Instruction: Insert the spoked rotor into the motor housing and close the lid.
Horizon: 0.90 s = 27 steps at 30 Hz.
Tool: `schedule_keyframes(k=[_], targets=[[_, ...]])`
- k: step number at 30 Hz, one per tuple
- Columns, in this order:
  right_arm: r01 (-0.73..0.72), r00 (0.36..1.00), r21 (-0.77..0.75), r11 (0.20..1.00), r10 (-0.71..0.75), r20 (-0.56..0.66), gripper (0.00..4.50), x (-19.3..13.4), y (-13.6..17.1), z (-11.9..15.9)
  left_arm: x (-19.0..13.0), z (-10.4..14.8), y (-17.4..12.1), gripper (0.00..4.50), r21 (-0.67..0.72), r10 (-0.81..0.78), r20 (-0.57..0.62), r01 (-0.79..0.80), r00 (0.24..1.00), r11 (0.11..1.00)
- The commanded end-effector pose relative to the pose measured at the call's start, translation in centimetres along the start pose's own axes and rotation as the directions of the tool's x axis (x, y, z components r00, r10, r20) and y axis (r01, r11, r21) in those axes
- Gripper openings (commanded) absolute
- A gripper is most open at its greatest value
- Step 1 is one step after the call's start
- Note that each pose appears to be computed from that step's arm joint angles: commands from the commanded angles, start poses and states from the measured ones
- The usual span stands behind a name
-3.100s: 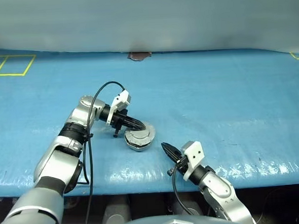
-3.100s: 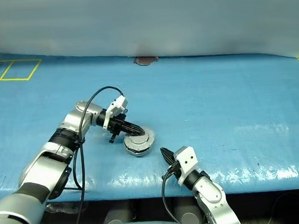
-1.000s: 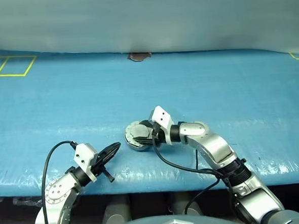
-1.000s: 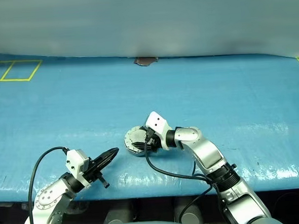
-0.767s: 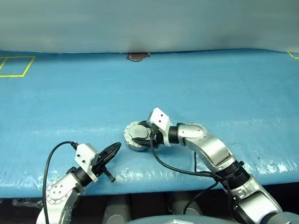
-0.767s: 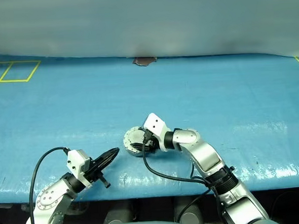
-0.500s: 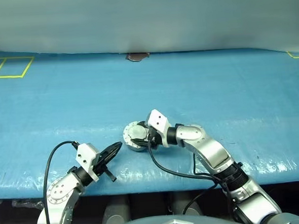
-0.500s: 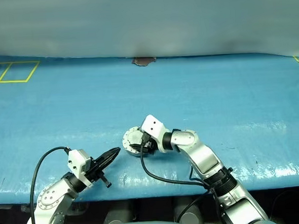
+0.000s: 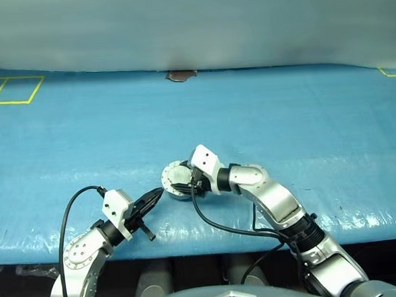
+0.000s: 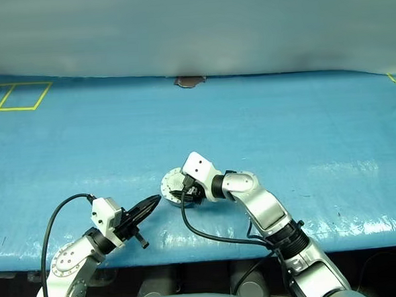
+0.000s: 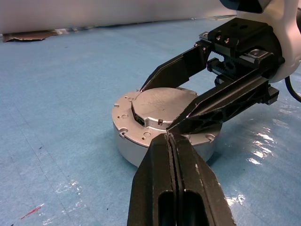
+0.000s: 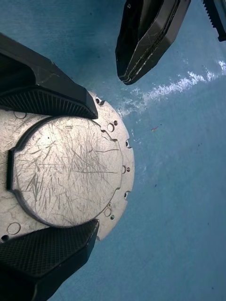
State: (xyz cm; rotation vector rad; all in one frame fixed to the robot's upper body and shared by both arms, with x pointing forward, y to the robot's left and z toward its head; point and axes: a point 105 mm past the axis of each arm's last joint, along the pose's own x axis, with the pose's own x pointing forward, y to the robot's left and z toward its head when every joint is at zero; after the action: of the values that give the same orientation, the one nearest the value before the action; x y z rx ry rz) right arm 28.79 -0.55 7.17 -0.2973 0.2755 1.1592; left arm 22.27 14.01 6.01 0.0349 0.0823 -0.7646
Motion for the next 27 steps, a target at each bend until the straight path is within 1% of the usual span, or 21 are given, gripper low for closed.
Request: schedule_keyframes(k=[1, 4, 7, 12, 15, 17, 22, 27], targets=[[-0.005, 0.999, 0.024, 1.000, 0.007, -0.051, 3.04, 0.2, 0.1, -1.4, 0.2, 1.0, -0.1, 0.00, 0.020, -0.012, 0.042, 0.011, 0.999, 1.000], [0.003, 0.999, 0.038, 0.999, -0.001, -0.053, 3.04, 0.3, 0.2, -1.7, 0.2, 1.2, 0.1, 0.00, 0.029, -0.002, 0.054, 0.001, 0.999, 1.000], [-0.002, 0.999, 0.050, 0.999, 0.004, -0.050, 3.04, 0.5, 0.7, -1.9, 0.8, 1.8, 1.0, 0.00, 0.045, 0.005, 0.064, -0.007, 0.998, 0.999], [-0.006, 0.999, 0.056, 0.998, 0.009, -0.045, 3.04, 0.7, 0.9, -1.8, 1.9, 2.2, 2.9, 0.00, 0.049, -0.052, 0.008, 0.051, 0.999, 0.997], [-0.001, 0.999, 0.053, 0.999, 0.004, -0.044, 3.04, 0.5, 0.7, -1.8, 2.5, 2.6, 4.6, 0.00, -0.020, -0.083, -0.042, 0.082, 0.996, 0.996], [0.002, 0.999, 0.052, 0.999, 0.001, -0.042, 3.04, 0.5, 0.6, -1.7, 2.7, 2.4, 5.7, 0.00, -0.033, -0.083, -0.117, 0.079, 0.990, 0.996], [0.008, 0.999, 0.051, 0.999, -0.006, -0.040, 3.04, 0.3, 0.6, -1.8, 3.6, 3.4, 6.5, 0.00, -0.105, -0.167, -0.147, 0.153, 0.975, 0.983], [0.013, 0.999, 0.056, 0.998, -0.010, -0.039, 3.04, 0.2, 0.7, -1.9, 4.5, 3.7, 6.6, 0.00, -0.126, -0.223, -0.184, 0.202, 0.957, 0.971]])
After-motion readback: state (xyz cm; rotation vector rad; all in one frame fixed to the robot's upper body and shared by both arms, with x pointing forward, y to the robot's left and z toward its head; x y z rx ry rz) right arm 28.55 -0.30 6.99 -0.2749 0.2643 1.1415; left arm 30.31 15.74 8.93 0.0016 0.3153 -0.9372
